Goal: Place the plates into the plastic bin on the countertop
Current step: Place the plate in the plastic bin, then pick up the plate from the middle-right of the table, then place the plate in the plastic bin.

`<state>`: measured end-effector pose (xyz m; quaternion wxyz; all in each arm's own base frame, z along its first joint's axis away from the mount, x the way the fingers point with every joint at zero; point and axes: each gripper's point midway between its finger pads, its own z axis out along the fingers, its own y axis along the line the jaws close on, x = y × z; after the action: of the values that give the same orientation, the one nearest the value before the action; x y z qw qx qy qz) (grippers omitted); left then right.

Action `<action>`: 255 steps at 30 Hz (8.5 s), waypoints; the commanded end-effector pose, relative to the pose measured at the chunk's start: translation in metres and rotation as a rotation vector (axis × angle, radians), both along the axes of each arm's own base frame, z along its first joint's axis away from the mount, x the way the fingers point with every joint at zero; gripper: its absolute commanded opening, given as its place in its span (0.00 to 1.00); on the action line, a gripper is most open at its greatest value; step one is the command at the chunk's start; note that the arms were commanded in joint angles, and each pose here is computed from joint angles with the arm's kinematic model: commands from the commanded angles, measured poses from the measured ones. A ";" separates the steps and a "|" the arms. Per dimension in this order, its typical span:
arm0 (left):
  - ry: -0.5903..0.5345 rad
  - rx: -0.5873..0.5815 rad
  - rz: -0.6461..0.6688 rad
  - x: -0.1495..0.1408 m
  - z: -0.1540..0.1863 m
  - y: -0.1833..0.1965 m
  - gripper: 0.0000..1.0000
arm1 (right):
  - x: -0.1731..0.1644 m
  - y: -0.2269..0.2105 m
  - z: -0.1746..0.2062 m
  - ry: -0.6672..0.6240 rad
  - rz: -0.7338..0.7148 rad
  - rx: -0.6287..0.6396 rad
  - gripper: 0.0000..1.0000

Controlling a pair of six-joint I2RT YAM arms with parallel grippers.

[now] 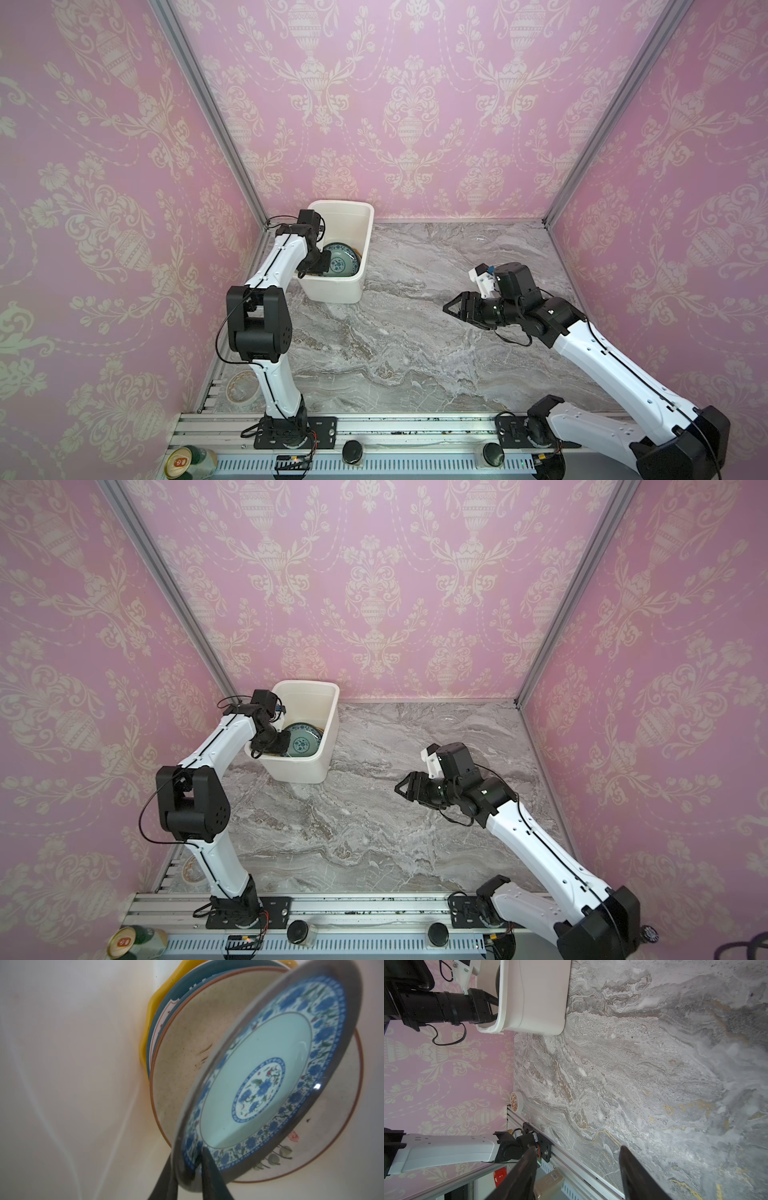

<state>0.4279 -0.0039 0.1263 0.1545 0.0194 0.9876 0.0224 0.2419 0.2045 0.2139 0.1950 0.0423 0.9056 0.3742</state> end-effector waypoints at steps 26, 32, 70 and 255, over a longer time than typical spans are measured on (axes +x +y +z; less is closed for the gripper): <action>0.049 0.074 0.058 -0.015 -0.011 0.027 0.25 | 0.007 0.003 0.017 -0.048 0.014 0.018 0.63; -0.094 0.042 0.108 -0.006 0.028 0.027 0.42 | 0.008 -0.011 0.016 -0.058 -0.012 -0.055 0.64; -0.759 -0.624 -0.768 -0.035 0.217 -0.299 0.93 | 0.117 -0.269 -0.082 0.133 -0.822 -0.156 0.73; 0.031 -0.141 0.050 -0.027 0.010 0.008 0.14 | 0.014 0.001 -0.036 -0.058 -0.133 0.089 0.60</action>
<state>0.4204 0.0033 0.1532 0.1889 -0.0294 0.9806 -0.0434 0.2569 0.2054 0.1846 0.2493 0.0975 0.8769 0.3992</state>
